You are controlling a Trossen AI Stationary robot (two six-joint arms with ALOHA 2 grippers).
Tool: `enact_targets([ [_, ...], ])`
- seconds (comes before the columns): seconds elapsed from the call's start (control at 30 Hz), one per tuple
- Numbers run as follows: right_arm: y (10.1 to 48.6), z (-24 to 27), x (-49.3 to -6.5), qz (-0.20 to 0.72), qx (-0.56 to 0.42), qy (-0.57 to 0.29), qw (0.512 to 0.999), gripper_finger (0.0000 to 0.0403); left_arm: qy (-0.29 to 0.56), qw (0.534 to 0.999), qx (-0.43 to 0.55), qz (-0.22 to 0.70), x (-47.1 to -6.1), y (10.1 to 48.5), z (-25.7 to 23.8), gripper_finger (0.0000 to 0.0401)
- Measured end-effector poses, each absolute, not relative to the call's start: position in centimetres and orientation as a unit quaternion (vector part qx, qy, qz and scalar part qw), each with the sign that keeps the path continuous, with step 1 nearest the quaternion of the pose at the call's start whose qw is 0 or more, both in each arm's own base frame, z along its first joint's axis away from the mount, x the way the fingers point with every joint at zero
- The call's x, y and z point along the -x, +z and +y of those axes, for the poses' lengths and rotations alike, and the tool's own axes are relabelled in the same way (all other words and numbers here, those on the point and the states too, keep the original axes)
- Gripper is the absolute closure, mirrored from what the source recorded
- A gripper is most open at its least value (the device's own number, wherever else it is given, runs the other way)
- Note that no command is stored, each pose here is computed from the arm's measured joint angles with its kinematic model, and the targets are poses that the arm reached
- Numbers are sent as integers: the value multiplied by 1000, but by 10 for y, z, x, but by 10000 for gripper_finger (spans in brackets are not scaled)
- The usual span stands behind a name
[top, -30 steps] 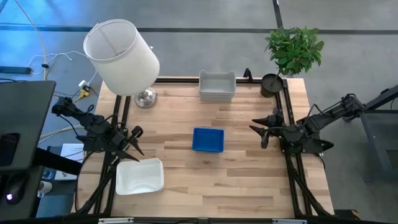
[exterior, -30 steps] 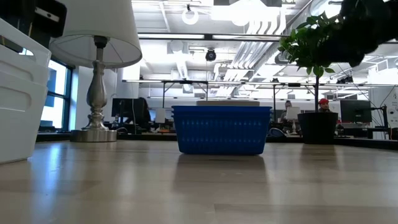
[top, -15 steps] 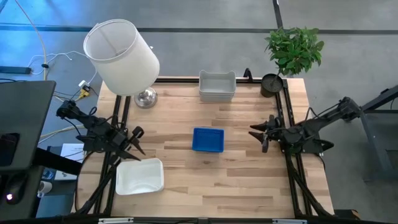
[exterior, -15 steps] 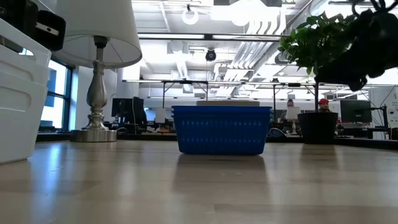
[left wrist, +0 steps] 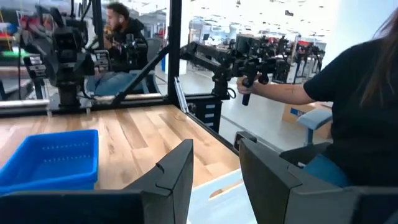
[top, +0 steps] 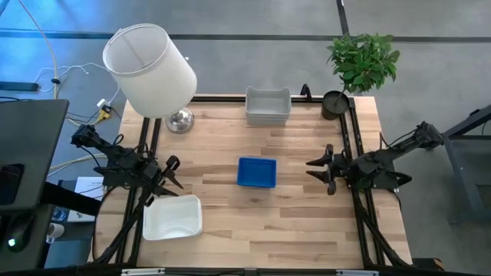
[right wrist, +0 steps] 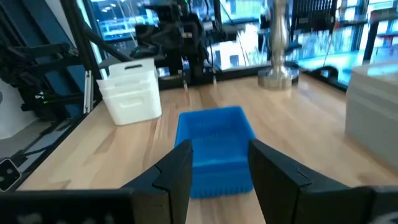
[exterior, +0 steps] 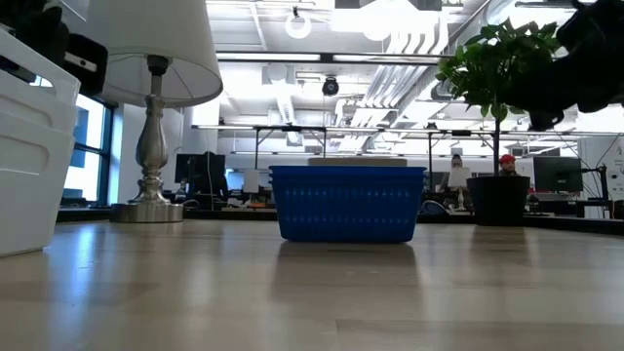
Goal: Stack baskets by color
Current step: Return to Home Position
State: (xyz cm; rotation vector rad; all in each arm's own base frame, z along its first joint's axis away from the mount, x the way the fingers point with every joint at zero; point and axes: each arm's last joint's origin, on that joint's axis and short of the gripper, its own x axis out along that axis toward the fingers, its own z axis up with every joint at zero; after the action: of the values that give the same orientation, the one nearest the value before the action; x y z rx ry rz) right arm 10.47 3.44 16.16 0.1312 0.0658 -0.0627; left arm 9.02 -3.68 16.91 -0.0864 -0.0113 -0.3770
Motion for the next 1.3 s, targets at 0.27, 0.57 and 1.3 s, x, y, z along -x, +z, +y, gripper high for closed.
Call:
enact_targets([
  [0.27,172,28,-94,-17,-23,-27,999,261,-141,990,2,-18,-91,170,-34,284],
  [0.57,181,23,-87,8,-43,-27,999,261,-110,994,0,-20,-91,170,-32,284],
  [1.3,175,23,-88,24,-77,-28,996,261,-111,994,3,-17,-92,170,-33,284],
])
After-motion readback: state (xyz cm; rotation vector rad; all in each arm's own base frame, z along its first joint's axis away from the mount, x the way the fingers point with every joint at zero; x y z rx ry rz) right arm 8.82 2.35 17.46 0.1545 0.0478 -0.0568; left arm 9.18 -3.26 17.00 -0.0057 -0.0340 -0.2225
